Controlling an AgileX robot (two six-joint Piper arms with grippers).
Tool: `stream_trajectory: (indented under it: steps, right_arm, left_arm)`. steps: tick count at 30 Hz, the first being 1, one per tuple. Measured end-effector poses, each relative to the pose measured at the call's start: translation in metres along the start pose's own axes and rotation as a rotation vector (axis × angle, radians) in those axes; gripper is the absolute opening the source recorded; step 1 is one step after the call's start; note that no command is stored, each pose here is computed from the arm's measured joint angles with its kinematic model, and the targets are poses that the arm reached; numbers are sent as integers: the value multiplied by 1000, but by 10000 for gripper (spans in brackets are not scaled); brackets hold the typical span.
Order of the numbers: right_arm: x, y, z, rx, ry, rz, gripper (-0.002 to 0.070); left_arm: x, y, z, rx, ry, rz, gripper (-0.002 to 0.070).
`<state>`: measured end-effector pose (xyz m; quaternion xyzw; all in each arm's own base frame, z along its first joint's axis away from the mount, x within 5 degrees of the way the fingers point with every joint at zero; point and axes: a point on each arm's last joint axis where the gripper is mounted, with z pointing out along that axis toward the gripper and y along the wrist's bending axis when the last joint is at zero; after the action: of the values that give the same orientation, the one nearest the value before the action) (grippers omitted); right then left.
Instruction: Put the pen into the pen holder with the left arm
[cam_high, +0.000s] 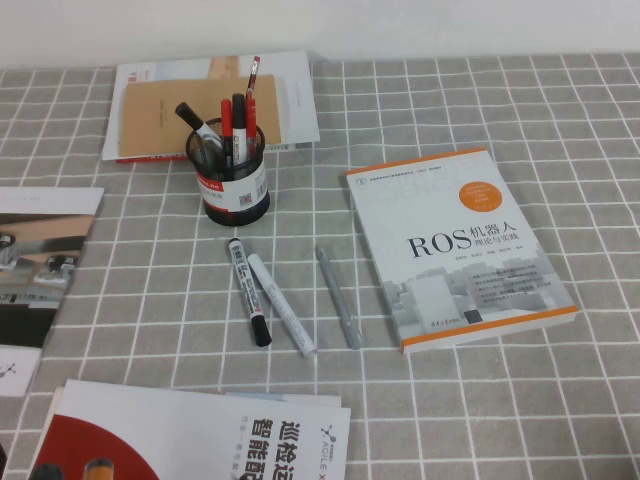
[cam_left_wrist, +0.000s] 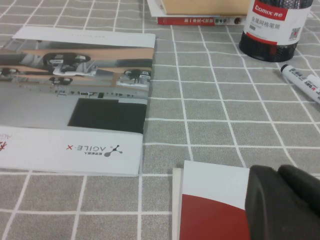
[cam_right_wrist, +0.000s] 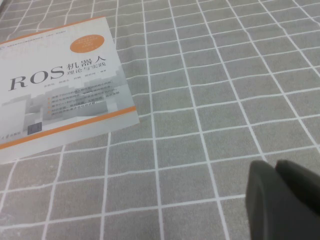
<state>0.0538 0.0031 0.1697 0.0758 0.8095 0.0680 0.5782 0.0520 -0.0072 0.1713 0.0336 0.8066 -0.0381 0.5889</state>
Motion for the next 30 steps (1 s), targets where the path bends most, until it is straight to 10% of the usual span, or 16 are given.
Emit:
stream_trajectory:
  steps: [30]
  right_arm:
    - [0, 0, 0, 0, 0, 0, -15]
  left_arm:
    - [-12, -3, -1, 53, -124, -284, 0]
